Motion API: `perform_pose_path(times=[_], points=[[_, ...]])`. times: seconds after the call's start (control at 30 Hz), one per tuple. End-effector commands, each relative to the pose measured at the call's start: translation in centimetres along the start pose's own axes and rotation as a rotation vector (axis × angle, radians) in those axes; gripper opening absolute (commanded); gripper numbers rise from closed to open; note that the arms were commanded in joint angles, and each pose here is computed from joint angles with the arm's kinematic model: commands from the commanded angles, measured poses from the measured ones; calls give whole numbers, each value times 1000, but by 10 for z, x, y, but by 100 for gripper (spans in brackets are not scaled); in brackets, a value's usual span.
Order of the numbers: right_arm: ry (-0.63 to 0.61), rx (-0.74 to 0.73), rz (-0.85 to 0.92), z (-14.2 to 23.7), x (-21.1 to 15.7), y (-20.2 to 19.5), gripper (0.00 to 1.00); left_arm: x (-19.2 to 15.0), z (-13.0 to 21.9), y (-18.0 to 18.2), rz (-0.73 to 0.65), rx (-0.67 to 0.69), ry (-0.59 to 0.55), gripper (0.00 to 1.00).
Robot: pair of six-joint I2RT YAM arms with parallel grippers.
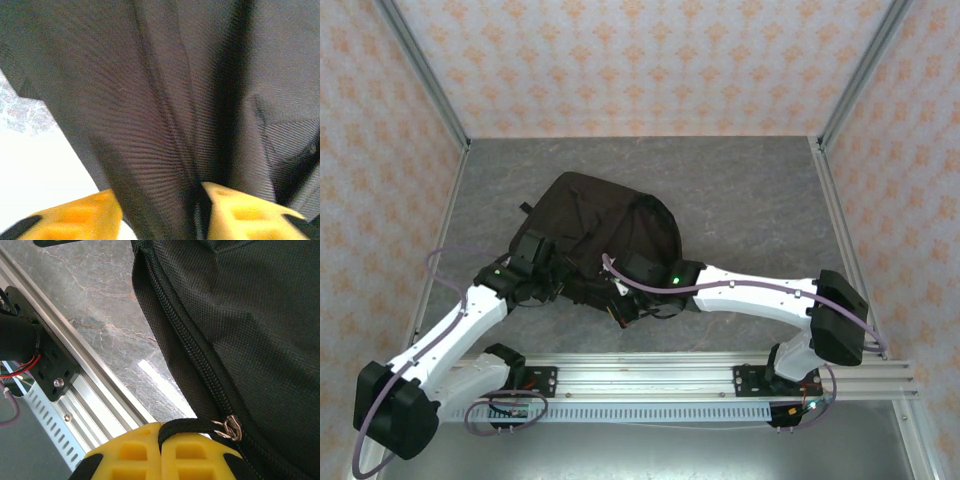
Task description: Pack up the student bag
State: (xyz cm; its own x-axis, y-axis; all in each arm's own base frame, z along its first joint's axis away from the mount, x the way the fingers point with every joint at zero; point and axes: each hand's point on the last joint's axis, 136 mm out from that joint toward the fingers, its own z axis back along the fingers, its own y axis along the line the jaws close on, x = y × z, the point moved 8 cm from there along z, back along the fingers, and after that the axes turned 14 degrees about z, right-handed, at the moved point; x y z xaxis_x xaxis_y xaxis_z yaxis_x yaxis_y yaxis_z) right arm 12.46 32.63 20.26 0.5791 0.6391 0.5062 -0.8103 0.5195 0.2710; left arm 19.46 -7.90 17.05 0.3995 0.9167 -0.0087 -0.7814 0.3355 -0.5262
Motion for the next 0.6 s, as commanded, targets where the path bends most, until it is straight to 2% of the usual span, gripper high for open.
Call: perform_pose_path(times=[0.0,0.17,0.23,0.33,0.57], points=[[-20,-24,18,4,0,3,0,1,-5,-5,-9,-18,-32,32],[23,-108,19,15,-11,-6,0,10,13,-13,-54,-24,-124,7],[35,-130,21,20,-16,-9,0,14,19,-13,-63,-28,-158,0],[54,-170,24,28,-24,-14,0,18,23,-11,-67,-28,-189,0],[90,-202,2,40,-38,-28,0,21,19,-7,-68,-4,-184,0]])
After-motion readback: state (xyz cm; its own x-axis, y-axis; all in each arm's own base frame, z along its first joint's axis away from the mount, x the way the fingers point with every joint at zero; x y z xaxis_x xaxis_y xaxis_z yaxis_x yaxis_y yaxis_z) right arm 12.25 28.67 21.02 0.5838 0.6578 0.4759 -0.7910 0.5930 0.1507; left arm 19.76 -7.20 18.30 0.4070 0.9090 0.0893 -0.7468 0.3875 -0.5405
